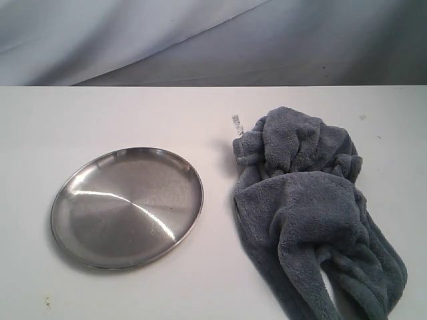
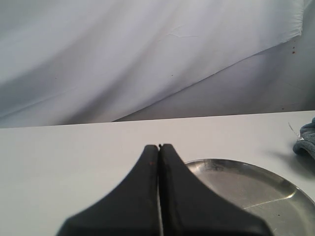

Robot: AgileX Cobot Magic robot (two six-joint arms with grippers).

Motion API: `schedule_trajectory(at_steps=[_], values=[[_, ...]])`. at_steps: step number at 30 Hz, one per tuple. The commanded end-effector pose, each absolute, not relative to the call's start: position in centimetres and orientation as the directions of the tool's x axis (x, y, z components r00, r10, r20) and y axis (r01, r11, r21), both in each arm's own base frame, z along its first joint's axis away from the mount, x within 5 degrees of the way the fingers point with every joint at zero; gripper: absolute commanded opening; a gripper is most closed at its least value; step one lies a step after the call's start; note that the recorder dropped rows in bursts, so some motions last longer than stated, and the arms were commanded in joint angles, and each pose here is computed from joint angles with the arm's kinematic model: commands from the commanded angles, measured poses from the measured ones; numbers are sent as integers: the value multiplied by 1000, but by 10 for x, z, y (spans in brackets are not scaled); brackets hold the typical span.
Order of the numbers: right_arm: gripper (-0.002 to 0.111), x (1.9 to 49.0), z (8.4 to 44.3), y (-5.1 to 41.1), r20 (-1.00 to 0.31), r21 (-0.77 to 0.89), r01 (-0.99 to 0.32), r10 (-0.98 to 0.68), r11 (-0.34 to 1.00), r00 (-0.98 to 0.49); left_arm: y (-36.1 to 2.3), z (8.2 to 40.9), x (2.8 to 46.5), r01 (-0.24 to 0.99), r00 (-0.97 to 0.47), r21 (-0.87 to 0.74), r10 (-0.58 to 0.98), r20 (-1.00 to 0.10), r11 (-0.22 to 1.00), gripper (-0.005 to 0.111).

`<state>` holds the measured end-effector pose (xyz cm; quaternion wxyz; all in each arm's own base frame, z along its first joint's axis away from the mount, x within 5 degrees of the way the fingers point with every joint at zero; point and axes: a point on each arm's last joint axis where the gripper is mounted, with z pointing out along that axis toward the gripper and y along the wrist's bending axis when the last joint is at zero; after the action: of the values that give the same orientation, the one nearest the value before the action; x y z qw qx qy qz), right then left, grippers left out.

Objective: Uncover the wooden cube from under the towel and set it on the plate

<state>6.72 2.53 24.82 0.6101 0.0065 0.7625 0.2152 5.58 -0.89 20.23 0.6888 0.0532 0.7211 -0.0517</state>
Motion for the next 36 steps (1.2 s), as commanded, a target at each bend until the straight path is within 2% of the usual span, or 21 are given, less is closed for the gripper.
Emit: schedule_trajectory(at_steps=[1,10,15,22,25,30,36], values=[[0,75,267,33,-913,288,-297,168,910,-371,-9,201,56,153,-44,-5,1,-999,988,0],[0,92,297,47,-826,254,-381,-6,889,-564,-9,201,56,153,-44,-5,1,-999,988,0],[0,110,301,55,-718,271,-406,-98,872,-689,-9,201,56,153,-44,-5,1,-999,988,0],[0,147,306,66,-608,281,-425,-183,861,-773,-9,201,56,153,-44,-5,1,-999,988,0],[0,169,303,71,-551,291,-419,-207,860,-808,-9,201,56,153,-44,-5,1,-999,988,0],[0,197,288,90,-445,209,-440,-316,873,-838,-9,201,56,153,-44,-5,1,-999,988,0],[0,228,272,126,-352,190,-470,-387,862,-852,-9,201,56,153,-44,-5,1,-999,988,0]])
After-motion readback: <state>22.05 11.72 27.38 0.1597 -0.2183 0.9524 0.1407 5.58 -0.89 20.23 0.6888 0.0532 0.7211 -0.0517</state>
